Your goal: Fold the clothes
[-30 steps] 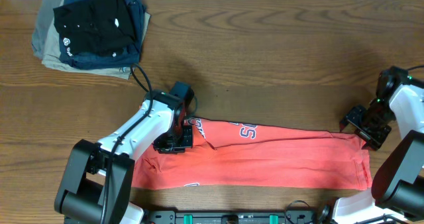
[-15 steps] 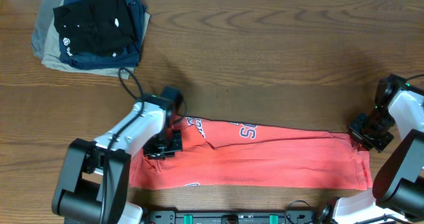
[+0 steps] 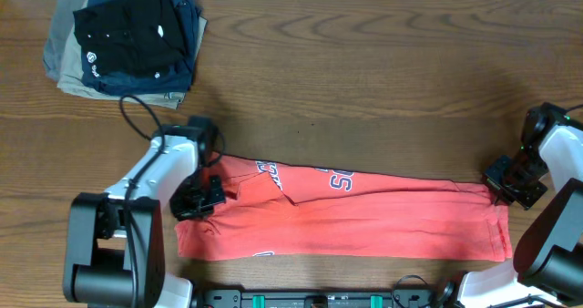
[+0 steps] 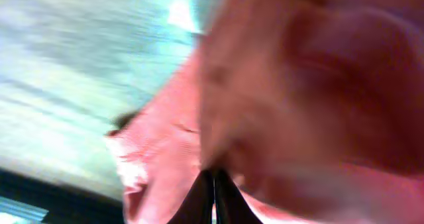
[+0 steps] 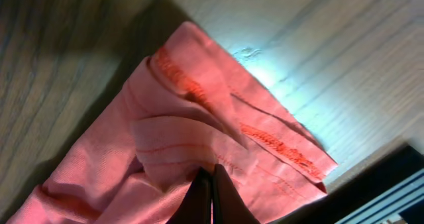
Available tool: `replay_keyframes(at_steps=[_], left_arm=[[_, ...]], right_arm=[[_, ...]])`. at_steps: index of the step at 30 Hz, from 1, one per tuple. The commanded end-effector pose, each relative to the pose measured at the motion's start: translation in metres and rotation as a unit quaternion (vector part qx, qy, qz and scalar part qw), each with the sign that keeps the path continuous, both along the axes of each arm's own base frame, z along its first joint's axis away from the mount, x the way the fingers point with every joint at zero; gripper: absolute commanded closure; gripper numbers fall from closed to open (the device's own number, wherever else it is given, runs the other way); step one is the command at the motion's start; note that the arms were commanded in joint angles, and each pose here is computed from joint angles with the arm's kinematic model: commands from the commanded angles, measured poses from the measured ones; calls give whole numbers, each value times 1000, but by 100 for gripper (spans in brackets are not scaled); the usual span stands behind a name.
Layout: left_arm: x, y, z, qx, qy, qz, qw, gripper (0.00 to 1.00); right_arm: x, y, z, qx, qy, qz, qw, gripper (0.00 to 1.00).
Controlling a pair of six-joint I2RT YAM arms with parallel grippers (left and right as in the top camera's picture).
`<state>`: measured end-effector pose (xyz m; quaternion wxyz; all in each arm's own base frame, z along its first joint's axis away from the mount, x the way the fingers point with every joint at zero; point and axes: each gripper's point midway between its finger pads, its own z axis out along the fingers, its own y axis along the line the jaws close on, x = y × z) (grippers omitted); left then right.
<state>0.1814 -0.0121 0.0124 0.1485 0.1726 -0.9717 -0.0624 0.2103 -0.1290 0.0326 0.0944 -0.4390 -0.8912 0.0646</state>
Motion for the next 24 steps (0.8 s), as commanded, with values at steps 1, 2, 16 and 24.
replay_keyframes(at_steps=[1,2,16,24], left_arm=[[-3,21,2,30,6,20,999,94],[-3,24,3,29,7,27,999,94],[11,40,43,29,-48,71,996,94],[27,-12,89,-78,-185,-6,980,94]], right_arm=[[3,-17,16,-33,-11,-27,999,99],[1,-19,18,-38,-6,-33,999,99],[-3,-4,24,-2,5,-33,999,1],[19,30,22,63,-31,37,997,15]])
